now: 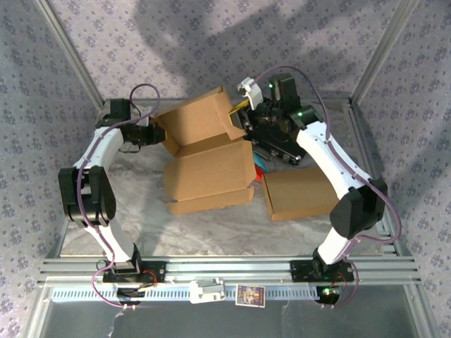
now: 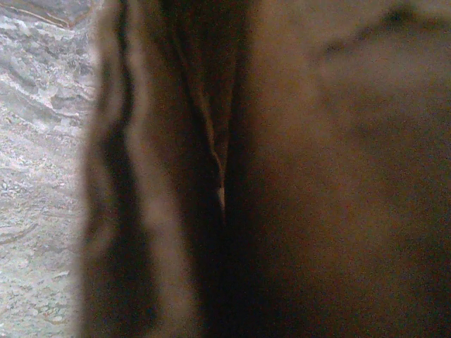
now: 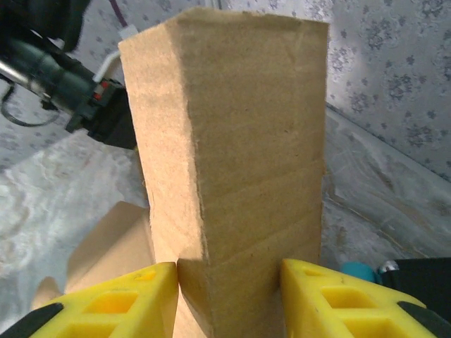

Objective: Fold the paper box

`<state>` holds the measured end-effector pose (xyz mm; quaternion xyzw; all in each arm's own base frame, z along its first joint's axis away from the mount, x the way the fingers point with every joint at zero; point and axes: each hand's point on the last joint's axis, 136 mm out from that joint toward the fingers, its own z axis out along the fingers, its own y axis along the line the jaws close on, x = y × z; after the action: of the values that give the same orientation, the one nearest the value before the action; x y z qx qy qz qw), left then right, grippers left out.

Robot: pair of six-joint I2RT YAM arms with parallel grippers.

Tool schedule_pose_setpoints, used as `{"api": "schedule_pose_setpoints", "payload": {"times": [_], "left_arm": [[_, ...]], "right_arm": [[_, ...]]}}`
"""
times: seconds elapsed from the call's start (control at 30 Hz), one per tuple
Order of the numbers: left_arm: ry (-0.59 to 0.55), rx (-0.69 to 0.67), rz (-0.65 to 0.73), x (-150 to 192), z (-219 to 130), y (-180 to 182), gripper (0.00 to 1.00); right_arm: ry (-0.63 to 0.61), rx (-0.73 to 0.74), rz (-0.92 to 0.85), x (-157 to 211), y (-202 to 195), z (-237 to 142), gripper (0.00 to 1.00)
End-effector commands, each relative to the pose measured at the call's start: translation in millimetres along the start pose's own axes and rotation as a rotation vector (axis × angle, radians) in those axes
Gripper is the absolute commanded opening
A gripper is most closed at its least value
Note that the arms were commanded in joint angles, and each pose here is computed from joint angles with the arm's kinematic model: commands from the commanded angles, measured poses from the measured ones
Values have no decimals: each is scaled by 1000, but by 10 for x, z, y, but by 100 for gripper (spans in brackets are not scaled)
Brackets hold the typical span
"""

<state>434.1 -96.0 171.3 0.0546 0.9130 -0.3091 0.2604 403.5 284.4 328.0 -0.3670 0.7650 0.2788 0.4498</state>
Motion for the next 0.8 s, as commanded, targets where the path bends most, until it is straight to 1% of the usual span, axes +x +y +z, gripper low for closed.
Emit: {"api": "schedule_pose_setpoints", "payload": {"times": [0.0,0.2,0.3,0.43,0.53,0.6,0.67,0.77], "left_arm": [[-35,19,80,-129,-177,-224,0],[-37,6,92,-110,-224,-270,0],[-30,-1,107,-95,-234,-315,0],[-19,-17,125,-77,-230,-369,0],[-15,-26,133,-64,-232,-400,0],[-14,-37,142,-68,-228,-419,0],[-1,-49,146,-44,-225,-438,0],[11,-71,149,-33,-222,-485,0]], "right_arm": [[41,139,-82,-8,-114,56,43],[73,325,-122,-40,-276,103,39],[95,412,-130,-52,-334,147,40],[117,480,-122,-16,-392,218,46],[122,528,-122,-28,-469,214,45],[124,542,-124,-45,-499,209,43],[128,560,-119,-59,-533,205,37],[136,584,-91,-42,-574,215,24]]}}
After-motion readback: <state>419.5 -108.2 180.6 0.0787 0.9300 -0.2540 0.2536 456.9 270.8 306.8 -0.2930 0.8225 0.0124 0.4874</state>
